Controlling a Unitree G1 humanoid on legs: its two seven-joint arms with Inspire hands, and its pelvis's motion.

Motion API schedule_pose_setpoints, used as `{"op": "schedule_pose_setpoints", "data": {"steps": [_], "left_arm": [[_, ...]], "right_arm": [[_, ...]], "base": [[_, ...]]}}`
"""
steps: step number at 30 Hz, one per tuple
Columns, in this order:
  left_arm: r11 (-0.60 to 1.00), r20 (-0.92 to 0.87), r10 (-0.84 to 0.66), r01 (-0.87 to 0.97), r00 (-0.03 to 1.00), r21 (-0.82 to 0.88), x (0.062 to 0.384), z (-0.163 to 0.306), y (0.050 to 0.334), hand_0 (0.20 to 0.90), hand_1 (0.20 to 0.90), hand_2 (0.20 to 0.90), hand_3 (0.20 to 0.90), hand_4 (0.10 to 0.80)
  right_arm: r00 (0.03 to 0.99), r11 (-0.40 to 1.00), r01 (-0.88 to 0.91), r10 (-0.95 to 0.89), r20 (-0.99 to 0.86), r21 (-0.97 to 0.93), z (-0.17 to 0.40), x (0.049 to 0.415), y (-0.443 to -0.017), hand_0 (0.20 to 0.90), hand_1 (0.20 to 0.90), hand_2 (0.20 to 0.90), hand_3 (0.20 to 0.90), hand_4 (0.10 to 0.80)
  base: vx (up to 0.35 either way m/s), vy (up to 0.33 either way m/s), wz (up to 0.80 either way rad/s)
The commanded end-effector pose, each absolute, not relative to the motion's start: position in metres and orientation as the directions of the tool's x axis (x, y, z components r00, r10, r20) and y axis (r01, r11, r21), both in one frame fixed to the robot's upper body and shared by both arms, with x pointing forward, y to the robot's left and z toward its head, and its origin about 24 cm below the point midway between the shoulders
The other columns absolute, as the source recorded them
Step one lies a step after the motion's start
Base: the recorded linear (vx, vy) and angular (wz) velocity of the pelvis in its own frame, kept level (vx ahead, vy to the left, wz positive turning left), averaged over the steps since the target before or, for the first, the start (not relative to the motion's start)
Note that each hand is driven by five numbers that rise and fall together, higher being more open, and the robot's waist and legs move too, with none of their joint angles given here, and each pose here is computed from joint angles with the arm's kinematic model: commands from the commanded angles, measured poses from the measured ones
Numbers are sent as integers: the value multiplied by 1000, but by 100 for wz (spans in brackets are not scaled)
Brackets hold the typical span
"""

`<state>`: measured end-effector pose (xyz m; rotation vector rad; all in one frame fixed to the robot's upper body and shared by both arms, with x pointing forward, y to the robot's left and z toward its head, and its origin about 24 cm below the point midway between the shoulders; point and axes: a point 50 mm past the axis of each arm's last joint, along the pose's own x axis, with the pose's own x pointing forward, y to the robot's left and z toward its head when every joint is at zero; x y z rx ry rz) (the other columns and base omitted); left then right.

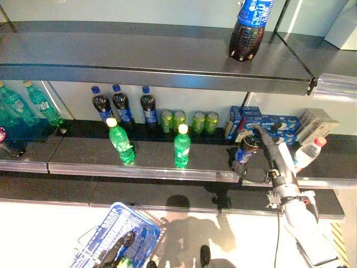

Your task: Pick up the drink and place into the basket.

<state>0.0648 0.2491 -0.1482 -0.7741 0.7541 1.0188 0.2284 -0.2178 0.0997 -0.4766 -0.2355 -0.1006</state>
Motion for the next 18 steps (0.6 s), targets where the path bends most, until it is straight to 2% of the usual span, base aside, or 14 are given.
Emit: {"op": "schedule_pose_setpoints", "data": {"steps": [1,7,18], "left_arm": [[417,-717,450,-835,533,-359,101,-134,249,300,300,300,200,100],[411,-734,454,-850,505,-331,92,-136,252,300,300,300,200,100],[446,-727,435,-829,531,-338,96,-134,249,300,300,300,200,100]], "right_arm": [[799,895,334,-103,593,-295,173,231,-224,900,900,900,900,800],[795,872,413,-204,571,-264,165,224,-233,900,900,900,900,800],[826,839,469,-305,474,-277,139,225,-236,900,900,900,900,800]], "base": [[21,17,4],[4,3,1],[22,6,0]]}}
